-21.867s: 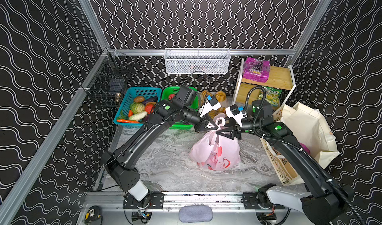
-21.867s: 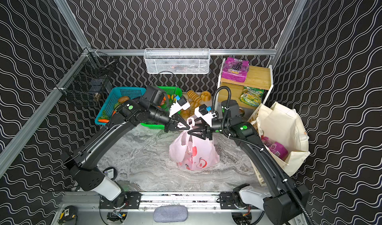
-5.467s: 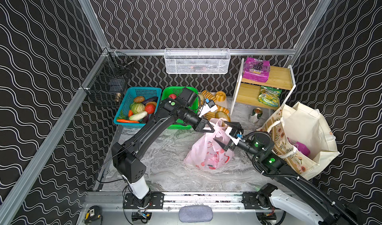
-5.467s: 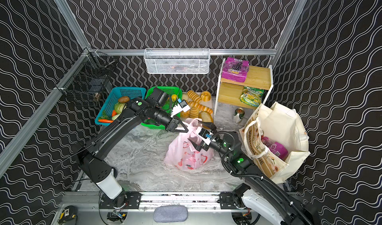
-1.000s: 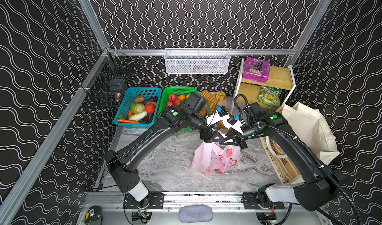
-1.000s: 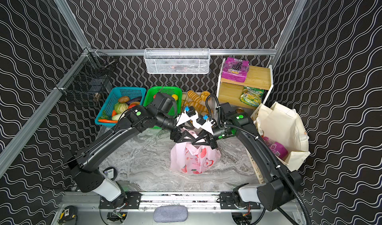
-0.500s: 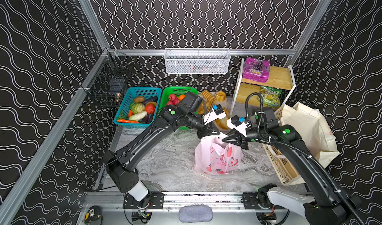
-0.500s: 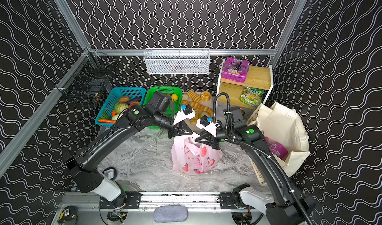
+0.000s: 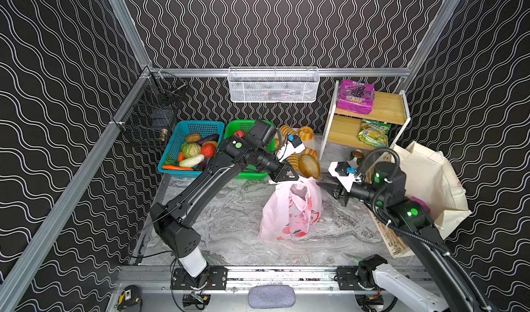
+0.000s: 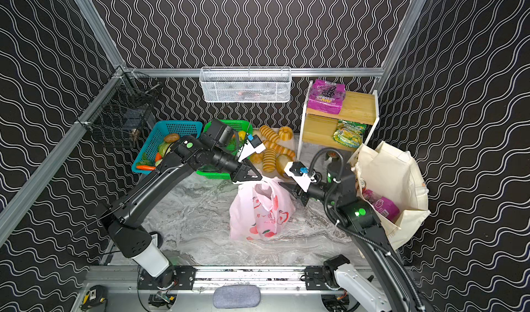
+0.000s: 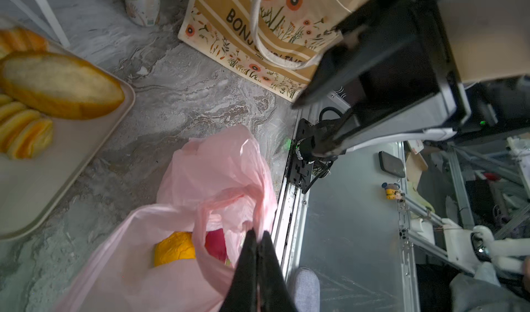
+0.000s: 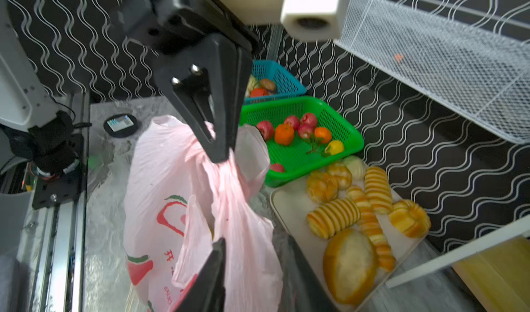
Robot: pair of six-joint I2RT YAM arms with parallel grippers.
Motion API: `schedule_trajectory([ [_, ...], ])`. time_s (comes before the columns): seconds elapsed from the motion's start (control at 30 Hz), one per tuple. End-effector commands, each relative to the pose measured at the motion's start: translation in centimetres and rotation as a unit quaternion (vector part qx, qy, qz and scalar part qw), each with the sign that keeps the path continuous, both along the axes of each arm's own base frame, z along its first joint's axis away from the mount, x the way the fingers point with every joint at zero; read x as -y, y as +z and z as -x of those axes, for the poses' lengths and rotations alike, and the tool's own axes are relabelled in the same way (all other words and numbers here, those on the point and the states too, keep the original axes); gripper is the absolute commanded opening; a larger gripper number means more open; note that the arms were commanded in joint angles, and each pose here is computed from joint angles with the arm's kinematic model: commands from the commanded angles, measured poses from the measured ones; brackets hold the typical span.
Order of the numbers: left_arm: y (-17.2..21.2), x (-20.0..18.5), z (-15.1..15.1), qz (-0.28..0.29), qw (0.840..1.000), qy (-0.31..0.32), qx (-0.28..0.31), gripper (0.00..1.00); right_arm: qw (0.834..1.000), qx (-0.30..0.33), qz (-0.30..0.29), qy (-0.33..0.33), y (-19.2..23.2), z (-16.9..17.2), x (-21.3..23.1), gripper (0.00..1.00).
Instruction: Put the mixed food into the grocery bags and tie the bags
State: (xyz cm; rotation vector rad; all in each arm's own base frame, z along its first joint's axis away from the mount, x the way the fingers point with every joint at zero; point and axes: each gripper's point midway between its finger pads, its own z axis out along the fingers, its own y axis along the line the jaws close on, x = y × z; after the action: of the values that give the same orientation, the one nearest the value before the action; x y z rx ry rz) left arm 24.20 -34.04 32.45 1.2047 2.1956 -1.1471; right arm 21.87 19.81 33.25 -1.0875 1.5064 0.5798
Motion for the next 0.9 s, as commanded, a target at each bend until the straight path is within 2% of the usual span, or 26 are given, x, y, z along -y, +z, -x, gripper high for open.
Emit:
schedule_trajectory([
  [0.0,0.4,-0.2,0.3,0.004,0.999,0.019,-0.046,0.00,0.996,0.035,-0.069,0.052,2.2,1.4,-1.7,0.23],
  [0.07,0.3,-0.2,0.2,0.006,0.998,0.026,-0.060,0.00,0.995,0.033,-0.071,0.062,1.1,2.0,-3.4,0.19],
  [0.27,-0.5,0.0,0.0,0.002,0.995,0.038,-0.091,0.00,0.993,0.112,-0.034,0.004,-0.3,1.1,-6.6,0.16],
  [0.43,-0.6,0.3,0.1,0.015,0.993,0.042,-0.111,0.00,0.986,0.149,0.030,-0.066,-3.3,-1.3,-7.3,0.21],
  [0.53,-0.4,0.3,0.2,0.024,0.992,0.038,-0.119,0.00,0.979,0.165,0.040,-0.114,-4.3,-2.4,-6.2,0.27],
  [0.77,-0.5,0.3,0.7,0.031,0.991,0.031,-0.130,0.00,0.973,0.188,0.061,-0.119,-5.0,-2.9,-6.1,0.30],
  [0.87,-0.3,0.4,0.8,0.036,0.990,0.029,-0.132,0.00,0.971,0.203,0.051,-0.113,-4.8,-2.7,-6.4,0.31],
])
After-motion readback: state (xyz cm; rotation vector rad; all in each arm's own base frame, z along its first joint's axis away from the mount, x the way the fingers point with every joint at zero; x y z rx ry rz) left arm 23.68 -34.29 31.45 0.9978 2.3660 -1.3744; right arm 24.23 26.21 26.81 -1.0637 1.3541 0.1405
